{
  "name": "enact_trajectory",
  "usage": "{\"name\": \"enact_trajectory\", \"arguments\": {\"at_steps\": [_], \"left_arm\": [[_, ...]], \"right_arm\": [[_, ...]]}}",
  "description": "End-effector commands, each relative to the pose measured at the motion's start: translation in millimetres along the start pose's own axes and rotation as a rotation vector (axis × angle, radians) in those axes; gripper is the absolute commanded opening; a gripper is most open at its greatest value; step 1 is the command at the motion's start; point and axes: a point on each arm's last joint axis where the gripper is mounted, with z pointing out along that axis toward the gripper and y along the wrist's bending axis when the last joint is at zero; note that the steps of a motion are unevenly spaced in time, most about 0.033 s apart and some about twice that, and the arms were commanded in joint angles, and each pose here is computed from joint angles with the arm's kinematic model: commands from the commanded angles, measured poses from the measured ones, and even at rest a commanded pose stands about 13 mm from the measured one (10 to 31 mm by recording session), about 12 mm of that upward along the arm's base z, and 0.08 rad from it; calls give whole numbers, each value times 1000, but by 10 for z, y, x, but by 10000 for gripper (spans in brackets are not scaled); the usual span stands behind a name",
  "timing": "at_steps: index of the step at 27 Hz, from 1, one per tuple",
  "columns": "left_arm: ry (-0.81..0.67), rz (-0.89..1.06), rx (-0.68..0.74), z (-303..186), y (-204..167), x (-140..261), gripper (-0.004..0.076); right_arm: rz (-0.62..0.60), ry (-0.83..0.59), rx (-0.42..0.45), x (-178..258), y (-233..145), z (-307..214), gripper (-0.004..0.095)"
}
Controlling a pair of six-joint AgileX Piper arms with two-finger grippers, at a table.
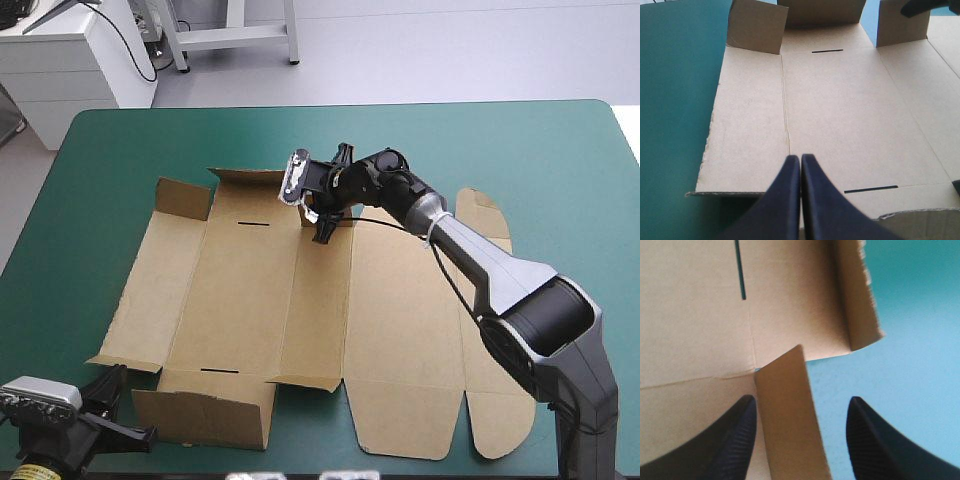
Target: Fold the box
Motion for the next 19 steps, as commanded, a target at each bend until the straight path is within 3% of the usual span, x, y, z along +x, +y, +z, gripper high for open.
{"name": "enact_trajectory", "arguments": {"at_steps": [1, 4, 5, 9, 16, 19], "left_arm": [[-103, -16, -4, -20, 6, -145, -8], [-134, -17, -9, -24, 11, -172, -8], [-139, -17, -11, -21, 13, -180, -8], [-149, -24, -11, -27, 14, -191, -8], [-121, -58, -20, 32, 36, -251, -8], [-89, 3, -82, 108, 117, -532, -8]], "right_arm": [[77, -161, 163, -335, -270, -691, 330], [167, -173, 188, -349, -326, -957, 26], [205, -164, 183, -317, -345, -1021, -17], [376, -107, 153, -175, -403, -1313, 1], [494, -46, 116, -30, -406, -1768, 0], [539, -45, 117, -18, -355, -2069, 0]]}}
